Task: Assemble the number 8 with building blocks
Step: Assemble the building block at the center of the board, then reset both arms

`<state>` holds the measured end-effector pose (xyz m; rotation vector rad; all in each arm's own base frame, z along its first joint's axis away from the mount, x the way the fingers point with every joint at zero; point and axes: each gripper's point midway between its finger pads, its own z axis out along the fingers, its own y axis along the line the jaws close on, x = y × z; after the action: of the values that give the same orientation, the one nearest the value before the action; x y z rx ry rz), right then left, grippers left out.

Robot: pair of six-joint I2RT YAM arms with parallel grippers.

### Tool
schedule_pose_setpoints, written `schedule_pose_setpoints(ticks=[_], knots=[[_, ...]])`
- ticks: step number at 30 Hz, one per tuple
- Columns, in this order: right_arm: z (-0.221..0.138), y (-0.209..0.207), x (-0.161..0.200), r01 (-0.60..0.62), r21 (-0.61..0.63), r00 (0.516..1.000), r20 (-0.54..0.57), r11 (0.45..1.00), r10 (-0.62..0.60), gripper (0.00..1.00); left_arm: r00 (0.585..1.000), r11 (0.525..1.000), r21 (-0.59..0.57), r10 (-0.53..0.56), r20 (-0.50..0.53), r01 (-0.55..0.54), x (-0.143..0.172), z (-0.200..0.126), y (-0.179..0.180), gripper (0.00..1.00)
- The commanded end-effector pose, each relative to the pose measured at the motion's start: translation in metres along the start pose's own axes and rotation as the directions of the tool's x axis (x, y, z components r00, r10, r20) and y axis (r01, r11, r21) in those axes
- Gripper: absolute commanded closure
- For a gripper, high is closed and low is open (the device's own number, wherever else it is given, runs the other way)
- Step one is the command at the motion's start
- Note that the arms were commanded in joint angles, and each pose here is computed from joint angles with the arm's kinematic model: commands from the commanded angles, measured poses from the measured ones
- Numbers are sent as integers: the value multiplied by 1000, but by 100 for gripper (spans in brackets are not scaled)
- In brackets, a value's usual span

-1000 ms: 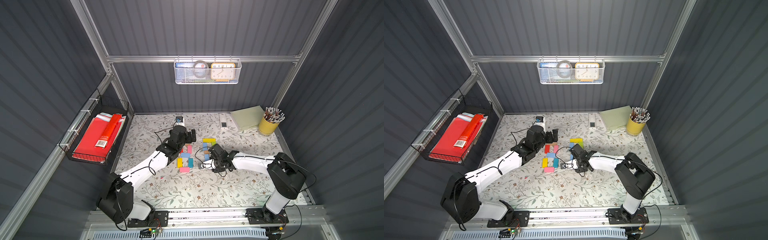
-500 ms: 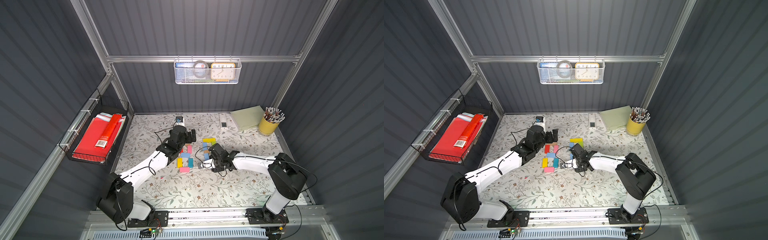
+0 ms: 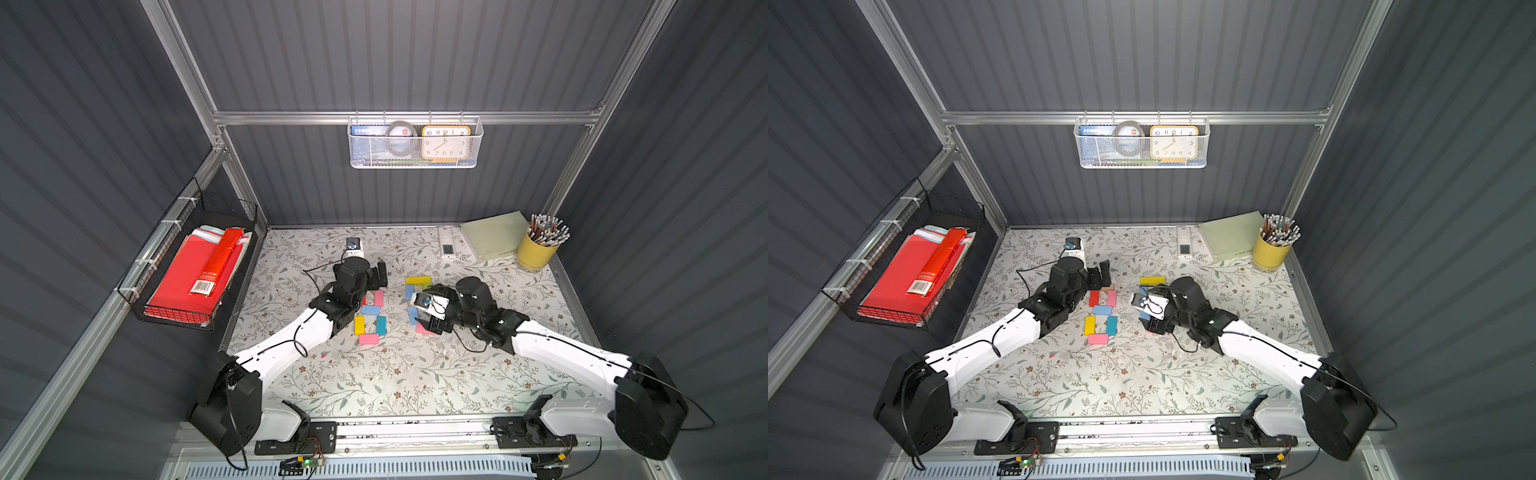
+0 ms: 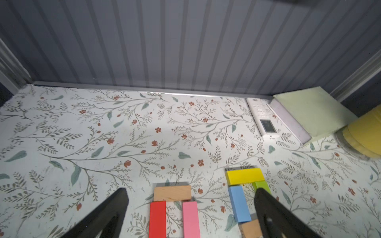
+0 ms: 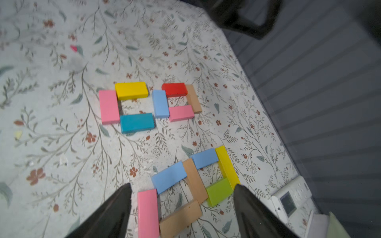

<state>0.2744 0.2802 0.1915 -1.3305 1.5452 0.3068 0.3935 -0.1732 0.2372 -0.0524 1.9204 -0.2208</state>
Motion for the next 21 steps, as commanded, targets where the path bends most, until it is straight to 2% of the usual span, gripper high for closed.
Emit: schedule_pose_setpoints(ticks=[1, 5, 10, 15, 18, 21], knots=[[-31, -34, -28, -261, 67, 950, 195, 963, 244, 12, 988, 994, -87, -45, 147, 58, -32, -18, 21, 1], [-59, -68, -7, -416, 199, 897, 248, 887, 365, 11, 968, 984, -157, -39, 249, 80, -49, -33, 40, 1], [-87, -105, 35, -604, 350, 795, 318, 716, 516, 9, 940, 960, -264, -1, 341, 97, -56, -50, 69, 1], [-103, -117, 72, -671, 445, 740, 349, 594, 575, 9, 930, 932, -343, 15, 366, 120, -47, -52, 101, 1], [-112, -127, 89, -704, 487, 703, 372, 517, 606, 9, 931, 934, -336, 9, 364, 123, -39, -48, 114, 0], [-118, -130, 97, -740, 479, 661, 385, 472, 644, 8, 927, 936, -315, -28, 373, 155, -35, -46, 128, 1]])
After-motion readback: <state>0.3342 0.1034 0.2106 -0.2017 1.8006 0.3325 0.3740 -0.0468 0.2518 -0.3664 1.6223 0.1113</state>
